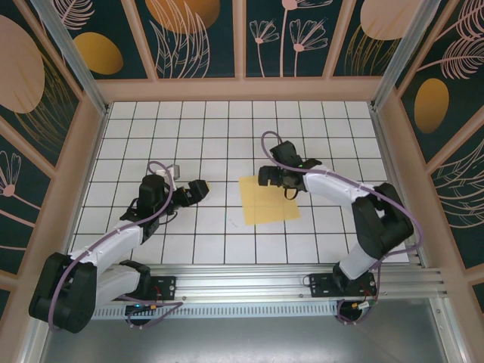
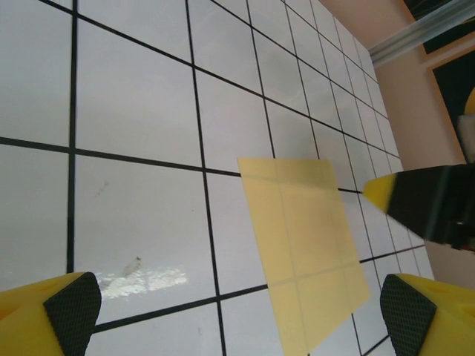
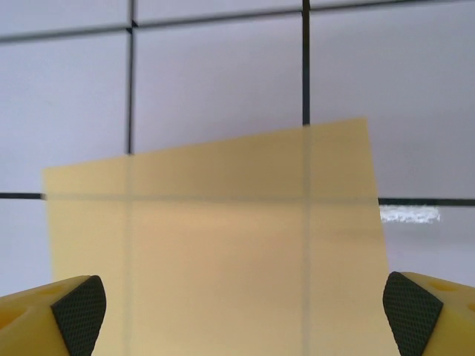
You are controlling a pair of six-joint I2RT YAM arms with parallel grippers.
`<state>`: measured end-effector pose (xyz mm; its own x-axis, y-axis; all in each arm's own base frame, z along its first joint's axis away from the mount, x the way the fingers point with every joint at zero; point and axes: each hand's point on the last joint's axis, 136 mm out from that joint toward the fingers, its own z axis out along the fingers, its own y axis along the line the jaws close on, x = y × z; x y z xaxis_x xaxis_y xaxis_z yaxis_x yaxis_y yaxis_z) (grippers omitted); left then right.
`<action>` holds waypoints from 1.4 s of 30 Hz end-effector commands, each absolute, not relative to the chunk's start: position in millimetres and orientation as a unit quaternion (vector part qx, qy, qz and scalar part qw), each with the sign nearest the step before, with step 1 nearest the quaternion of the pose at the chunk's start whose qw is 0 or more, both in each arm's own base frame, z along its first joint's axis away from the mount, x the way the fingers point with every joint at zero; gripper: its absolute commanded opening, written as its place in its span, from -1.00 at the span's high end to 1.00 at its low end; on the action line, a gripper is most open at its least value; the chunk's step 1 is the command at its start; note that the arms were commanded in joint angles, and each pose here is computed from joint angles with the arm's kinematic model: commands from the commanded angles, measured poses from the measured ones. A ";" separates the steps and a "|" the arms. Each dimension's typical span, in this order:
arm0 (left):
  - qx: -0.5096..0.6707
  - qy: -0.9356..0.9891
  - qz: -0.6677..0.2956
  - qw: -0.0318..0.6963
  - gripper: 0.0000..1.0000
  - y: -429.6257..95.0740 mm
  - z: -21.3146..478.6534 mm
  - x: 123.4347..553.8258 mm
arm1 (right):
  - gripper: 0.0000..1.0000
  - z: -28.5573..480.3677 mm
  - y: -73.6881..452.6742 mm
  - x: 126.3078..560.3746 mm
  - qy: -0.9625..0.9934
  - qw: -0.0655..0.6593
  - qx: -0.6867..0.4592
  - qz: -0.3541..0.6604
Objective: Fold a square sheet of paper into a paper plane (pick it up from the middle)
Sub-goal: Move the square sheet of paper to the center of the table.
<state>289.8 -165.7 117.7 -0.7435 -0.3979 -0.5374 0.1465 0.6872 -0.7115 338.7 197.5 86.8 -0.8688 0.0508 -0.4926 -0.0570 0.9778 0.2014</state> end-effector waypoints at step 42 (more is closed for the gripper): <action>-0.048 0.846 -0.417 0.328 -0.97 -187.7 118.4 295.8 | -0.97 5.6 243.4 294.7 0.992 0.091 -0.080 0.026</action>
<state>293.7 -181.2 107.5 -0.7833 -0.3747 -0.4960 0.1497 0.6608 -0.7355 306.0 237.5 23.2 -0.9620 -0.1292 -0.2407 -0.1348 0.9909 0.0069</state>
